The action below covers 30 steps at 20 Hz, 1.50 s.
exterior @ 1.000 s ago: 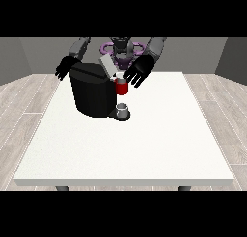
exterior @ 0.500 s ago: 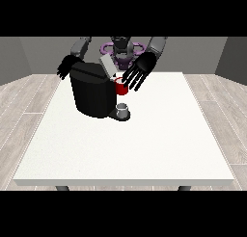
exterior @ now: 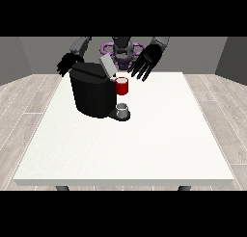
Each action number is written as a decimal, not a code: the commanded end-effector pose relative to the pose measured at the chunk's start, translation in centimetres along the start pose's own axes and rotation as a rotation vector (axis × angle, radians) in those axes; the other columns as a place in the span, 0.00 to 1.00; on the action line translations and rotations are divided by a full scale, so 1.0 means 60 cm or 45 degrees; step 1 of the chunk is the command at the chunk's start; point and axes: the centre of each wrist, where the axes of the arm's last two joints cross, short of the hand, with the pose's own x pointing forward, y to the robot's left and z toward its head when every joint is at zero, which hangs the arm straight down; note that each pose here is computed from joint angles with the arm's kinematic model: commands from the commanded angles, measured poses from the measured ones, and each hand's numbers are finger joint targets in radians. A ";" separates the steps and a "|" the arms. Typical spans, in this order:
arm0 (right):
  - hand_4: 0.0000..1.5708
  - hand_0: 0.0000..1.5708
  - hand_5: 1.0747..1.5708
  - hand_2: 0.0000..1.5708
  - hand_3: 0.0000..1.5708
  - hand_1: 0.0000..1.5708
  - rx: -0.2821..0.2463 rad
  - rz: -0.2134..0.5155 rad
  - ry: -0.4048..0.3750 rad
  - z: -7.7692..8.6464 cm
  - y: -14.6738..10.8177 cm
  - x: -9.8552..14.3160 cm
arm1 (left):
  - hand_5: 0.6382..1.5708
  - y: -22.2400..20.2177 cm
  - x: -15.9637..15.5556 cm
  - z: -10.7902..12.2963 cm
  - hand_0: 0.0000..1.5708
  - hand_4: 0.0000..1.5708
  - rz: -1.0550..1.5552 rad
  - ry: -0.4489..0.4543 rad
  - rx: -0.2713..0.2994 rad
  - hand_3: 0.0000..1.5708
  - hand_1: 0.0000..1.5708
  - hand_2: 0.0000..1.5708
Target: Insert the coffee pod into the coffee machine and close the lid
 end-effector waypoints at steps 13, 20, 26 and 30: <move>0.22 0.00 1.00 0.00 0.00 0.00 0.006 0.079 0.151 0.047 -0.065 -0.018 | 1.00 -0.251 -0.064 0.062 0.00 0.00 1.024 0.089 -0.016 0.00 0.00 0.00; 0.03 0.00 1.00 0.00 0.00 0.00 0.173 0.119 0.004 0.003 -0.068 0.074 | 1.00 -0.301 -0.131 0.131 0.00 0.14 1.225 0.168 0.027 0.00 0.00 0.00; 0.00 0.00 1.00 0.00 0.00 0.00 0.276 0.134 0.030 -0.001 -0.064 0.072 | 1.00 -0.327 -0.111 0.143 0.00 0.00 1.329 0.144 0.020 0.00 0.00 0.00; 0.15 0.00 1.00 0.00 0.00 0.00 0.278 0.188 0.040 -0.018 -0.058 0.074 | 1.00 -0.364 -0.080 0.151 0.00 0.04 1.429 0.111 -0.001 0.00 0.00 0.00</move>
